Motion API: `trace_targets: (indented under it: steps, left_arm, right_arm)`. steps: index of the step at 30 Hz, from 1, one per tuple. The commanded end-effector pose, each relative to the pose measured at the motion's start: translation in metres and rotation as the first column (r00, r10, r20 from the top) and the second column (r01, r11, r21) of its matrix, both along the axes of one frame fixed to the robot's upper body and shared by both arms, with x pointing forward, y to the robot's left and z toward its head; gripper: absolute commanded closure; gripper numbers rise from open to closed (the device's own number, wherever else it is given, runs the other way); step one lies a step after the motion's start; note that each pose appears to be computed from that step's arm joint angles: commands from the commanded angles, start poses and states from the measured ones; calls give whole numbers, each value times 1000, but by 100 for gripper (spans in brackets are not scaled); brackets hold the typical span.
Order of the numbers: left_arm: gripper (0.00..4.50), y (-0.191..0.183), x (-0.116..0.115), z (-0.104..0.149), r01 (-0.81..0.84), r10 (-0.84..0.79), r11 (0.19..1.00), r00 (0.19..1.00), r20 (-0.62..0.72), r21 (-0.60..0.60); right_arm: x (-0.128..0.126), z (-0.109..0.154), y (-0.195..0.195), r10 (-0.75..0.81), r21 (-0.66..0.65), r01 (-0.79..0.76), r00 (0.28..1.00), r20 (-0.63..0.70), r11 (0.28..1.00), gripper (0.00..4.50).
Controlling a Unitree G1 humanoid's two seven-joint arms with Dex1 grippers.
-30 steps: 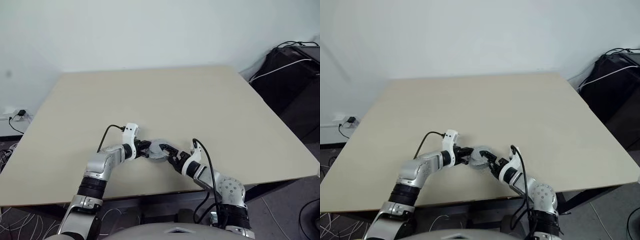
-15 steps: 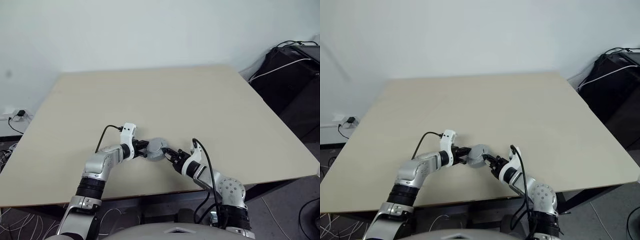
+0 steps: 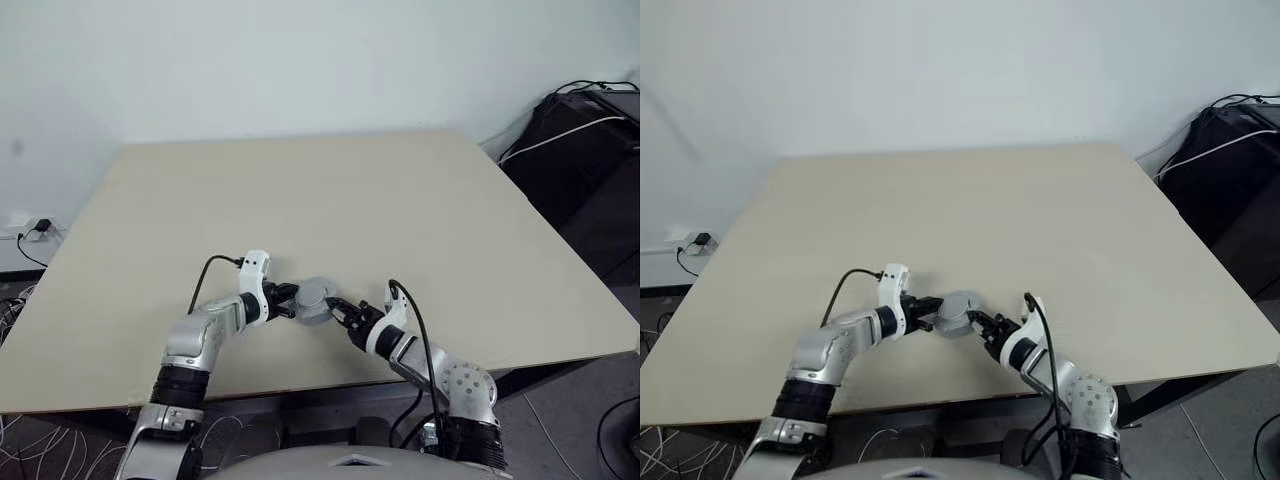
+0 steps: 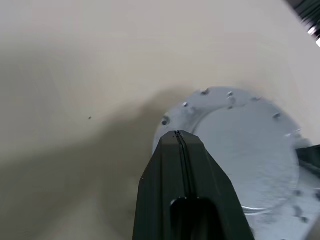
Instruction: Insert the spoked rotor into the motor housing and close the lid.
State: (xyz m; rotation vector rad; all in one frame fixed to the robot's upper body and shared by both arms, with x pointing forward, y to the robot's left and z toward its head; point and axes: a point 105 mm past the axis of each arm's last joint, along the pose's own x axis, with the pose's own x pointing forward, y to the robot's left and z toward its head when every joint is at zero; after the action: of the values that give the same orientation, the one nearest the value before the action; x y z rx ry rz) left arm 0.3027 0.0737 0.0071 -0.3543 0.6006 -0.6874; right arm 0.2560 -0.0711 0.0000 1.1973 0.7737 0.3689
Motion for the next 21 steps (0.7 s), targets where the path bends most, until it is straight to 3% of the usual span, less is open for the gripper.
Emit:
trace_targets:
  steps: [1,6,9,14,17,21]
  left_arm:
    - [450,-7,5,38,9,2,996,991,130,-87]
    - [450,18,8,77,-149,215,955,943,254,-257]
    - [450,32,2,90,-225,334,896,910,246,-384]
    - [450,41,-25,79,-283,364,801,930,55,-528]
    - [450,41,-49,55,-328,351,783,934,-60,-529]
    - [352,40,-71,34,-390,345,715,919,-193,-581]
  right_arm:
    - [0,22,22,-4,119,-2,999,52,993,323]
    - [2,25,14,-60,143,52,997,51,988,323]
    - [8,34,9,-104,170,90,992,73,981,323]
    - [17,49,3,-156,208,130,981,114,969,323]
    - [25,63,3,-163,221,127,975,153,967,323]
    - [33,84,8,-158,245,104,965,211,964,323]
